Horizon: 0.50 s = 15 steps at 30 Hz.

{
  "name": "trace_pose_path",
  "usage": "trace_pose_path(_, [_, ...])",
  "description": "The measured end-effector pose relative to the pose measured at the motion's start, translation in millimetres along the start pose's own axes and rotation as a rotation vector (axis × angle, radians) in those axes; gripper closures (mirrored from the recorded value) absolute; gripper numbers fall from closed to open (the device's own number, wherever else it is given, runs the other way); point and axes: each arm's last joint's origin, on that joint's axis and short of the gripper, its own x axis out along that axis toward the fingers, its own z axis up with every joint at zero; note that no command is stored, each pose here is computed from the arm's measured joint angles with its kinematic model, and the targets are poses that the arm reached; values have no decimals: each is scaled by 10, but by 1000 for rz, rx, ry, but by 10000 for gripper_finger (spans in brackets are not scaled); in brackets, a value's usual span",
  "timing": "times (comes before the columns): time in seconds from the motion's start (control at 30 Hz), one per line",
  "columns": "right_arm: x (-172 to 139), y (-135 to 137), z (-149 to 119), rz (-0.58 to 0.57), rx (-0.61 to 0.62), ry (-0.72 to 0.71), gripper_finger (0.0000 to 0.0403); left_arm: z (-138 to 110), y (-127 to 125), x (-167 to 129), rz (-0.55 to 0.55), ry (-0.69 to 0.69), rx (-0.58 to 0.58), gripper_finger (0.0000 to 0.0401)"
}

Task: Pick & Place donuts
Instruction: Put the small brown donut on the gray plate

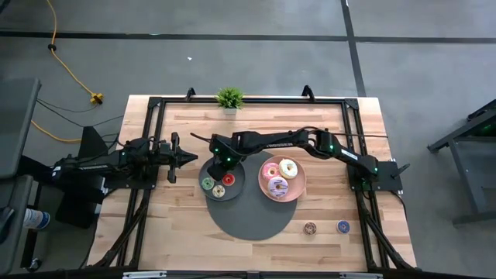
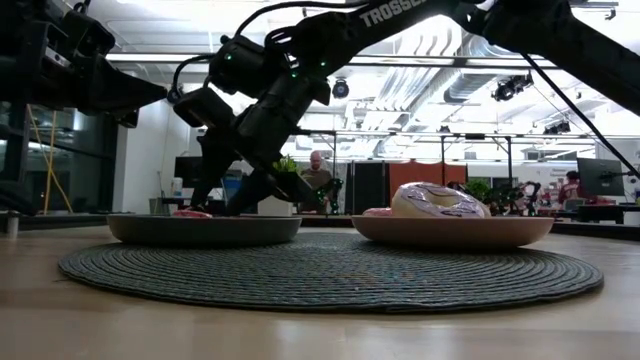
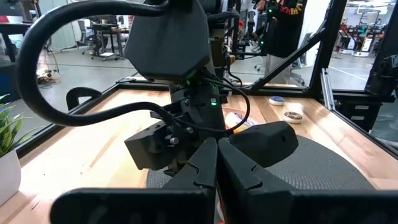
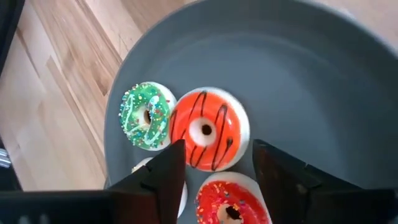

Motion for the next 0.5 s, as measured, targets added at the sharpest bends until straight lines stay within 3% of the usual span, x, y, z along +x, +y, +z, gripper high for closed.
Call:
trace_pose_path(0.3, [-75,-3,44,4,-46,-16,197,0,0,0,0,0,0,399])
trace_pose_path(0.5, [-232,87,56,20,-213,-37,196,0,0,0,0,0,0,399])
